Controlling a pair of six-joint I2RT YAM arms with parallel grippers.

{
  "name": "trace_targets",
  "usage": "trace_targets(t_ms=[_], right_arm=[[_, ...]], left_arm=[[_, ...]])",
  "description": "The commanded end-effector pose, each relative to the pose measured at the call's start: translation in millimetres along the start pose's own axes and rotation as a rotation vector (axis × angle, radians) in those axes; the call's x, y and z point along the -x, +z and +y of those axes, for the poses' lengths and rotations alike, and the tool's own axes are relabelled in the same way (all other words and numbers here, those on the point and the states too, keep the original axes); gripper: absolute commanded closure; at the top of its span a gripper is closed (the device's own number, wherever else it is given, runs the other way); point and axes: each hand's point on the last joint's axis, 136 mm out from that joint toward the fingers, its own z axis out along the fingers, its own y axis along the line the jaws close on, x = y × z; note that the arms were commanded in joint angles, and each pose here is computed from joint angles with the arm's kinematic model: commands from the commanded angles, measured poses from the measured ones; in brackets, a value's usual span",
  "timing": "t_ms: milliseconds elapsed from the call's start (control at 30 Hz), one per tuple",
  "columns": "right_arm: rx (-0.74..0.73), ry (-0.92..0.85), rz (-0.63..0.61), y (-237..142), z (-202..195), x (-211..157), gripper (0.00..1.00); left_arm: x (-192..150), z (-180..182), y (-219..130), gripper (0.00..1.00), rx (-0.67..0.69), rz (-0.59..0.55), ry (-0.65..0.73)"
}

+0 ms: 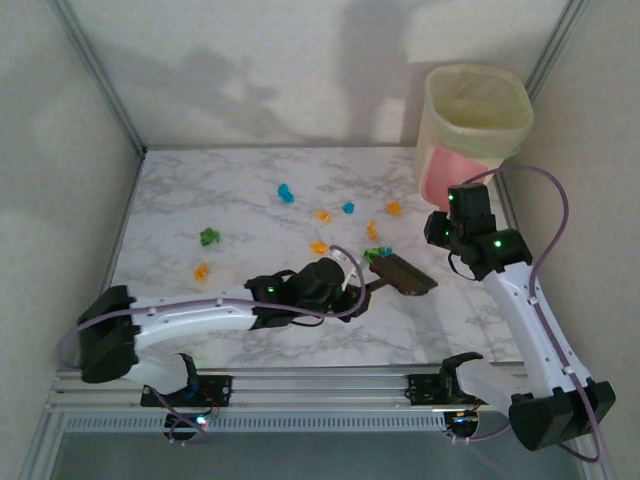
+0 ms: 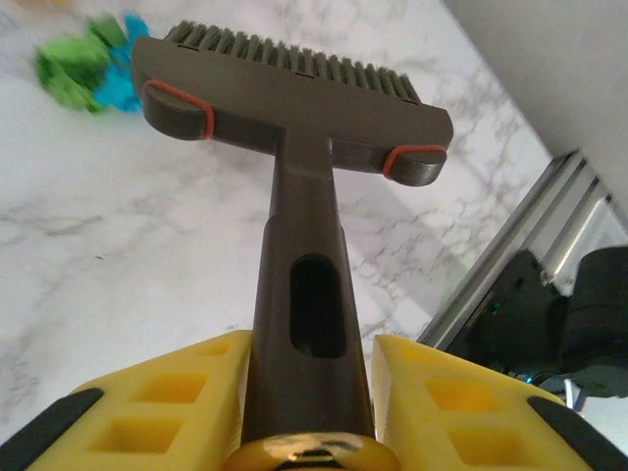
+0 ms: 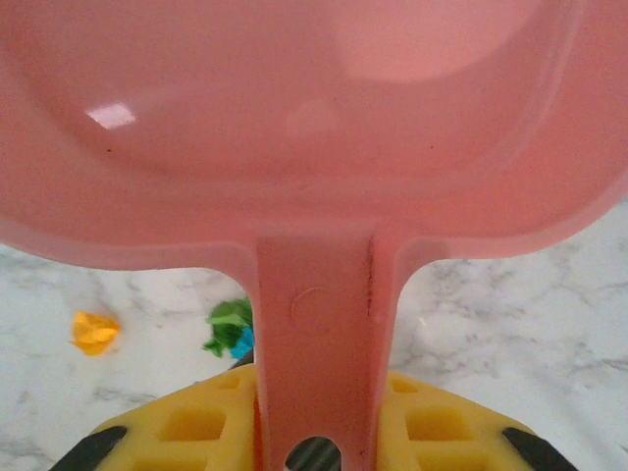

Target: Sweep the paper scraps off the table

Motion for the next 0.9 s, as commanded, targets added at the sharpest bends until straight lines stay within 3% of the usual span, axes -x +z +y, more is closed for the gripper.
trace_targets(t_ms=[0, 233, 467, 667, 867], right_arm=[[0.081, 0.003, -0.077, -11.6, 11.6, 13.9, 1.00], [0.289, -0.008, -0.098, -24.0, 51.4, 25.9, 1.00], [0.414, -0.156, -0.047, -16.6, 97.9, 10.8, 1.00], [0.525, -0.348, 0.063, -1.3, 145.2, -35.7, 1.00], [0.560, -0.601, 0.248, 21.9, 186.8, -119.4, 1.00]], left_arm=[[29.7, 20.6, -38.5, 1.00, 0.111, -0.139, -0.030], [65.3, 65.8, -111.5, 1.00, 0.242, -0.334, -0.167], [74.9, 163.1, -193.1, 1.00, 0.576, -0.464, -0.418], [73.6, 205.0, -241.5, 1.00, 0.734, -0.544, -0.525], [76.9, 239.2, -274.8, 1.00, 0.829, -0.621, -0.636]])
